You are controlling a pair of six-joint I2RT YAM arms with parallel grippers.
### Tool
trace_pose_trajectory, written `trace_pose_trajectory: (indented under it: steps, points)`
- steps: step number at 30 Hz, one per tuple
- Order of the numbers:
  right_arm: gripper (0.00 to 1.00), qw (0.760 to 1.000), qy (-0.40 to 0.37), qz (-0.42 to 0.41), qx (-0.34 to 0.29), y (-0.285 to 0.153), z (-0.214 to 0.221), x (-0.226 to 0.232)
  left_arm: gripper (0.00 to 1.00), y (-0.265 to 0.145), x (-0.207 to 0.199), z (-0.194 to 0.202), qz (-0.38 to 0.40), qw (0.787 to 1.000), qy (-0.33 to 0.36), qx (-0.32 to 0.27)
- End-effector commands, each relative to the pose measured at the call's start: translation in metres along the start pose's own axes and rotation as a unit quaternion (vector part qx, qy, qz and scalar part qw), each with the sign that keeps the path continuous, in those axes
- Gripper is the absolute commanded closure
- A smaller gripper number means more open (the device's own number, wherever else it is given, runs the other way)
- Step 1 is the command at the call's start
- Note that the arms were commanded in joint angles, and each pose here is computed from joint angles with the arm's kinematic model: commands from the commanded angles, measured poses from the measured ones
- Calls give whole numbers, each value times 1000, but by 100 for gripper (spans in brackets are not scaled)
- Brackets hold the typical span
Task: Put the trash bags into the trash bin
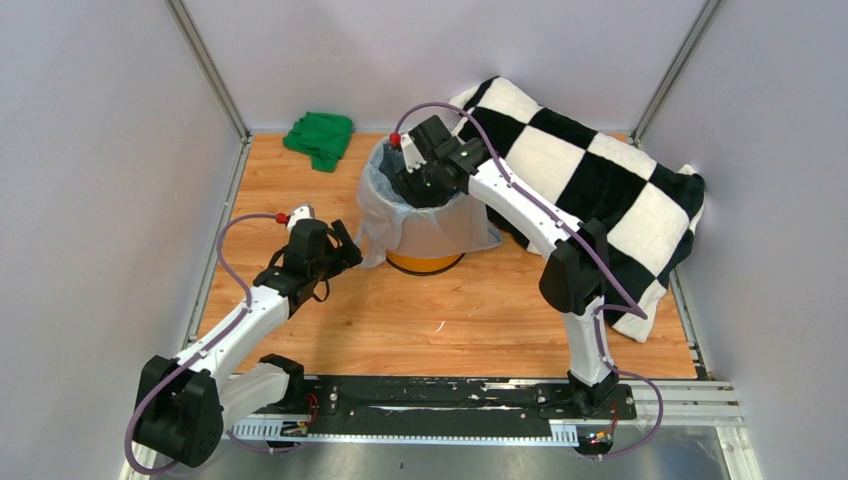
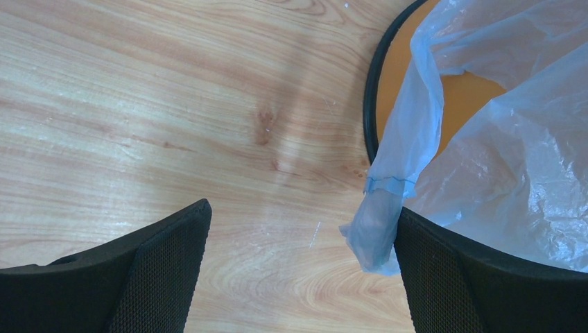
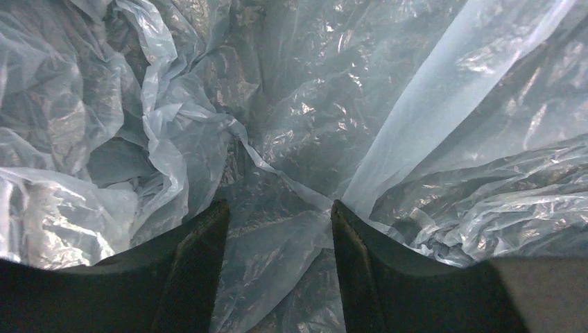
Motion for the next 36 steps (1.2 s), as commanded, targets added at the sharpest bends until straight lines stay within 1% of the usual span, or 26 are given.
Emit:
trace_pose_trajectory:
  steps: [1, 14, 23, 30, 36]
  points:
    - [41, 999, -8, -21, 43, -1, 17, 10, 0, 6, 1, 4, 8, 1000, -2, 9]
    - [41, 996, -3, -32, 88, 1, 43, 14, 0, 19, 2, 11, 7, 999, 20, 31]
    - [41, 993, 1, -37, 112, 1, 60, 16, 0, 14, 0, 5, 11, 999, 27, 19]
    - [41, 991, 10, -38, 131, 5, 75, 20, 0, 14, 1, 6, 11, 999, 29, 21]
    - [41, 990, 15, -40, 133, 5, 83, 25, 0, 15, 0, 8, 15, 999, 31, 26]
Point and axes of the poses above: each gripper's point midway between its finger pads, its own y axis out along the fingers, its own x axis along the line the jaws close on, z = x × y, the point moved 8 cm from there along -y, back along the fingers, and after that the axes turned 4 degrees about -y, right-handed, at the moved point
